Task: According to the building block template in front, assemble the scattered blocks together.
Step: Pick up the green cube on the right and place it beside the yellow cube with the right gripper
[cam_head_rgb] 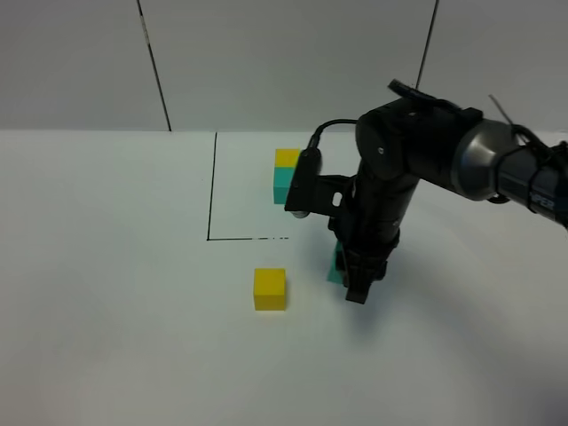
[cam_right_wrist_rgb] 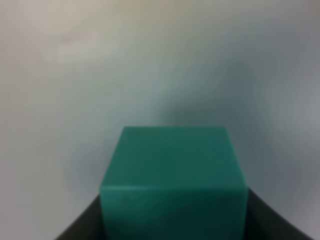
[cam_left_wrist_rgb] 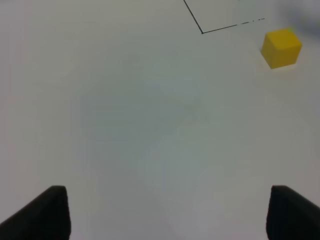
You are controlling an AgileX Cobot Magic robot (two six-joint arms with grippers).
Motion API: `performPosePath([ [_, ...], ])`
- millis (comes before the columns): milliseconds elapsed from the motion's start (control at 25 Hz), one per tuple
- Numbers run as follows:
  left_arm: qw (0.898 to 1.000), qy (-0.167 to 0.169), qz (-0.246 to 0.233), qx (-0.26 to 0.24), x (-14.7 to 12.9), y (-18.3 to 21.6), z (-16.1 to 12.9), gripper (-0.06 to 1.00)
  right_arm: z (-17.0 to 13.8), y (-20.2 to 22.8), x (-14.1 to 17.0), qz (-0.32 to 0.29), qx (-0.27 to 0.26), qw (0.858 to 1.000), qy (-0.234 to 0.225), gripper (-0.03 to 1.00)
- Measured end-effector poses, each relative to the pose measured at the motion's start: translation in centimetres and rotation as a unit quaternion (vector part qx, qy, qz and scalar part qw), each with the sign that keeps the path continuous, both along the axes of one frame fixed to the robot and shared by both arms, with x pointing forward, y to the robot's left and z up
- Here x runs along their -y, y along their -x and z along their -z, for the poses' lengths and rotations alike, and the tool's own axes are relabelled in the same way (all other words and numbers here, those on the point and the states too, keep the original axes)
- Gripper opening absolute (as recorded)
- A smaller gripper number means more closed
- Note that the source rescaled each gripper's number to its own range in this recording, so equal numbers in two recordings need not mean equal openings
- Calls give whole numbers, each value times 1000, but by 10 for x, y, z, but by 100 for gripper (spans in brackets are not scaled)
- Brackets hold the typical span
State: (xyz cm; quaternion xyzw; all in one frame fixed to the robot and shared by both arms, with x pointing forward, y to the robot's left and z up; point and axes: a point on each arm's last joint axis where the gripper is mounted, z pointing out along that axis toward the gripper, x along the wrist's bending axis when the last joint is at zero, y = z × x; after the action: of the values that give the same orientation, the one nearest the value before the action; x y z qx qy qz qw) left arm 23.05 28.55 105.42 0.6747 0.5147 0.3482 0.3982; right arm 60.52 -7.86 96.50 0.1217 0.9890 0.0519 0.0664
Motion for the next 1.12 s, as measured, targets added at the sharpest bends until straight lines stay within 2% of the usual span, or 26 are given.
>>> performPosePath([
  [200,1000,0,0,0,0,0,0,70,19,-9,-20,-30,-15,999,12,1],
  [360,1000,0,0,0,0,0,0,70,39,-12,-24,-40,-28,998,30,1],
  [480,1000,0,0,0,0,0,0,70,47,-14,-27,-43,-30,998,27,1],
  [1120,1000,0,0,0,0,0,0,70,62,-21,-41,-54,-41,997,39,1],
])
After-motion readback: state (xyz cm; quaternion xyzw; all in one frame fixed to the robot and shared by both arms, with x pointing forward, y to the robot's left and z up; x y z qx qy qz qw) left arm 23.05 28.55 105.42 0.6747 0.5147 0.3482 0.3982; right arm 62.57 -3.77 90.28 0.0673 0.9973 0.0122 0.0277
